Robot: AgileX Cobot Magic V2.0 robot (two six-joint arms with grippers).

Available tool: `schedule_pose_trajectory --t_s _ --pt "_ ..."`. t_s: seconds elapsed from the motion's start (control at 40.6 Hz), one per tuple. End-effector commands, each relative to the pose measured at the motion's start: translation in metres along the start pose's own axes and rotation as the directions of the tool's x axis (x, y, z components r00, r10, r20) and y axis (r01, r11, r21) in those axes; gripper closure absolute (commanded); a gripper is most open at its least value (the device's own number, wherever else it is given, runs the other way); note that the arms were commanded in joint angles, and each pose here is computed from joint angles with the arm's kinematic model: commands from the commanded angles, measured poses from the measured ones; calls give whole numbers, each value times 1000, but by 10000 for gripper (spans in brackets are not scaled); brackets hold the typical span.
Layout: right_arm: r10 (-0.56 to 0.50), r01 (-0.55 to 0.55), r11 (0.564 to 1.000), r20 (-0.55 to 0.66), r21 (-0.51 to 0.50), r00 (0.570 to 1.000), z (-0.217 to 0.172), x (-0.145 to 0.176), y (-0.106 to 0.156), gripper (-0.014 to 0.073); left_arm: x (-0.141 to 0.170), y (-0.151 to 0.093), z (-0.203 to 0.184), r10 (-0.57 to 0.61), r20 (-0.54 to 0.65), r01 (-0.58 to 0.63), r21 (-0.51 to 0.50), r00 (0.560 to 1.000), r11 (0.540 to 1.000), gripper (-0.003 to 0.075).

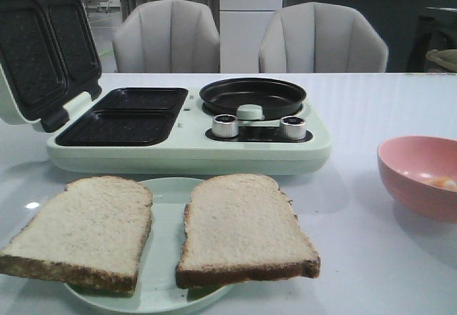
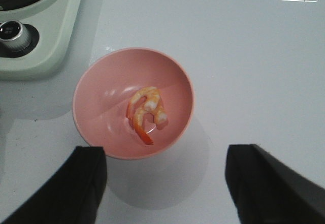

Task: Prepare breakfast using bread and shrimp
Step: 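Move the left gripper above the bread slice nearest the sandwich maker, then lower the left gripper and grasp the bread slice edge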

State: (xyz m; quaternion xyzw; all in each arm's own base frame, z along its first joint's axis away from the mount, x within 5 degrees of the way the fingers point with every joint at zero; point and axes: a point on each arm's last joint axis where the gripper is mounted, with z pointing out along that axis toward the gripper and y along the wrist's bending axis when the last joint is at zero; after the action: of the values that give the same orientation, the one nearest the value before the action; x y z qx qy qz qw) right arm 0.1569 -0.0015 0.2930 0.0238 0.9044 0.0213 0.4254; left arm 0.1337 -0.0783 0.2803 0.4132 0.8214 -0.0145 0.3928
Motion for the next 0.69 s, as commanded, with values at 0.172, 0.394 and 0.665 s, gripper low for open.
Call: schedule_pose_trajectory --t_s 0.172,0.394,0.665 --pt "2 -2 1000 108 5 994 -7 -17 0 4 -5 -40 44 394 -102 -393 38 913 919 86" --pt "2 -2 1000 108 5 994 -7 -17 0 4 -6 -58 73 526 -208 -545 -40 825 838 86" --pt "2 -2 1000 108 5 994 -7 -17 0 4 1 -65 113 556 -325 -607 -73 765 792 119"
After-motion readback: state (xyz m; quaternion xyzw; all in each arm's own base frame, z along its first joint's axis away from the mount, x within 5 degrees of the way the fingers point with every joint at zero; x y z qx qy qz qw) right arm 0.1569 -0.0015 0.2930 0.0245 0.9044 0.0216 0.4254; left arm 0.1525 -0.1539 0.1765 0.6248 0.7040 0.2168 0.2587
